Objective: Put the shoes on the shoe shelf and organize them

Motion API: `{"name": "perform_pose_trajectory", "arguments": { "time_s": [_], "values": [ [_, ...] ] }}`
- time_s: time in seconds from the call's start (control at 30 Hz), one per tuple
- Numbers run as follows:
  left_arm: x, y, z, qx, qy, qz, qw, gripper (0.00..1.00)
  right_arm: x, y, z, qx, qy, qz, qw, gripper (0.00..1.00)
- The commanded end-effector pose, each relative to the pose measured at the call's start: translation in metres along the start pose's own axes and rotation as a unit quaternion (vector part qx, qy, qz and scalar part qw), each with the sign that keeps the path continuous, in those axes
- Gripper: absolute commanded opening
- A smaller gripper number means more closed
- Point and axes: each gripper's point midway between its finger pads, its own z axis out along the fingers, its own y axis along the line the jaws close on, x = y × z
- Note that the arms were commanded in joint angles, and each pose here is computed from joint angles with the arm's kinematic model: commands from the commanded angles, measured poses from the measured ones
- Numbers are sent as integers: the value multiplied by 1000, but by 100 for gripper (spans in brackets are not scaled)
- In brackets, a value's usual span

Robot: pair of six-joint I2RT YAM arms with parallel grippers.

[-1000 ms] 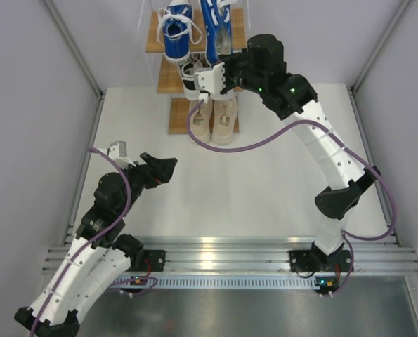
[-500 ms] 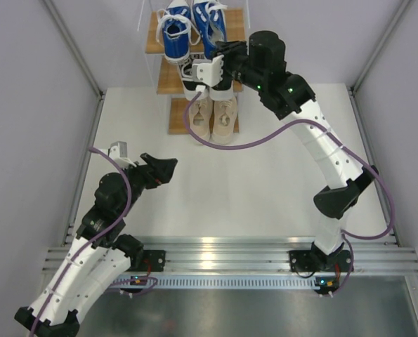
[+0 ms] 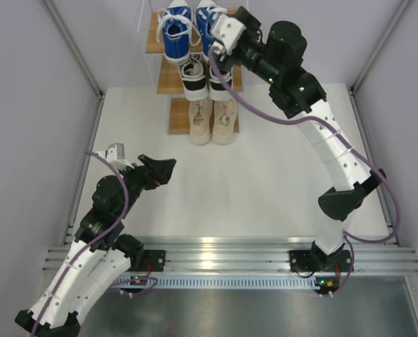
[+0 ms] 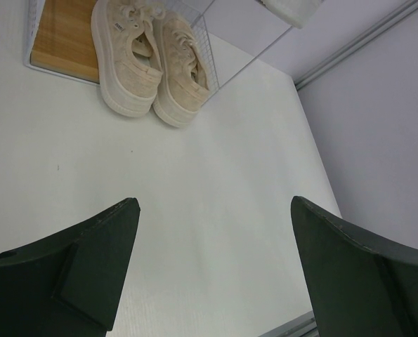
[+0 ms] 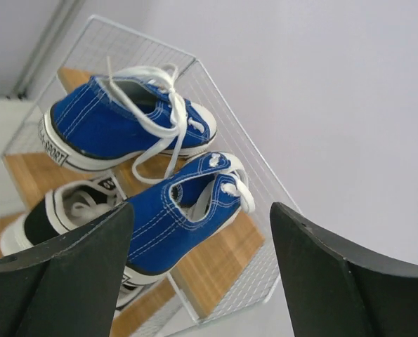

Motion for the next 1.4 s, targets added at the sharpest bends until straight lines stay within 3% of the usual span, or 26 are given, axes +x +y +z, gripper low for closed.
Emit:
{"name": "perform_pose_trajectory", "arguments": {
  "time_s": [0.0,0.07,0.17,0.3,0.93,1.37],
  "values": [
    [-5,-1,-1,4,-16,-6,1000,94,-51,-58,-45,76,-80,171,979,77],
    [-5,-1,-1,4,-15,-7,1000,94,-49,-56,-54,54,-93,250,962,64],
    [-4,0,-2,4,-17,-8,1000,94,-25,-40,-59,27,-65,301,951,28],
    [-3,1,-2,4,-15,-9,1000,94,3,-13,-55,0,-24,322,946,2],
    [-2,1,-3,4,-14,-12,1000,94,42,32,-10,-2,46,297,954,0],
    [-2,0,0,4,-11,-11,1000,94,25,41,11,-13,24,289,957,0]
  ]
}}
